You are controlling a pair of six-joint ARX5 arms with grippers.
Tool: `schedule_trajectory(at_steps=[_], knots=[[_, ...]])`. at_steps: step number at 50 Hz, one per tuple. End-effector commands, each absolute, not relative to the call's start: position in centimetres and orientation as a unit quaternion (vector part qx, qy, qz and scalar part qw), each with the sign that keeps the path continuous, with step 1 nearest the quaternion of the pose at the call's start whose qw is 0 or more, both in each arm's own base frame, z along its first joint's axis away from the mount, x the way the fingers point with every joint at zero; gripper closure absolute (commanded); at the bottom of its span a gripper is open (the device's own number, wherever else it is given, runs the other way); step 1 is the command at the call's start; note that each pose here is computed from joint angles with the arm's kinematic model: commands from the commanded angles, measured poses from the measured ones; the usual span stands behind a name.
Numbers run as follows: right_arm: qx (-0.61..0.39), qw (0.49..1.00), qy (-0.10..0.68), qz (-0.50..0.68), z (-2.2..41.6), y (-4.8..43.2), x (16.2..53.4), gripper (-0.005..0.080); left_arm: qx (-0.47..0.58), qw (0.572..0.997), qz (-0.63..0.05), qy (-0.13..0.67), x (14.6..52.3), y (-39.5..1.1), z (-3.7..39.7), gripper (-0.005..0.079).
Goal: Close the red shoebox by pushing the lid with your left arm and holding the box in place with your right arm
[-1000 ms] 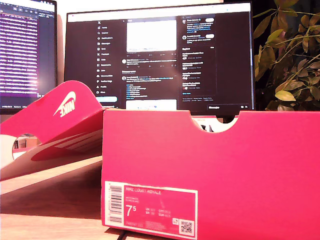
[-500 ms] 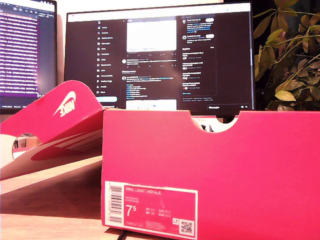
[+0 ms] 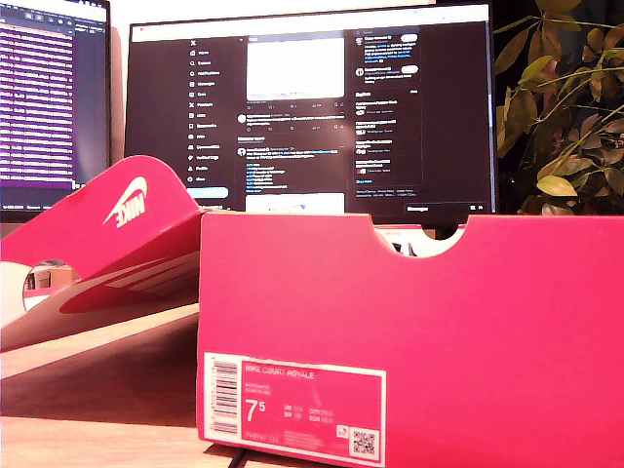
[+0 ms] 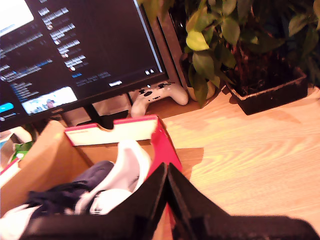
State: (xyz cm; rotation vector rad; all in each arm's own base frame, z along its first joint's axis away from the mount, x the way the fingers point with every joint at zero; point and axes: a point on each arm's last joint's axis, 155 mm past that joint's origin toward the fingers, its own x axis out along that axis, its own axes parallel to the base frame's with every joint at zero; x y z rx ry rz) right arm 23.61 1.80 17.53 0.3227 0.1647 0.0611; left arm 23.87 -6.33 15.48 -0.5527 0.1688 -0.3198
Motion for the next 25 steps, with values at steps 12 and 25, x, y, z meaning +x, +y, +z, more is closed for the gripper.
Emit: schedule_trajectory(at_steps=[12, 25], knots=[[0.208, 0.951, 0.227, 0.040, 11.5, 3.4, 23.9, 0.0764, -0.294, 0.930, -0.165, 0.147, 24.3, -7.3, 14.7, 0.0761], [0.225, 0.920, 0.316, 0.058, 8.5, 4.9, 24.1, 0.0764, -0.286, 0.925, -0.146, 0.201, 25.9, -6.8, 14.8, 0.0761]])
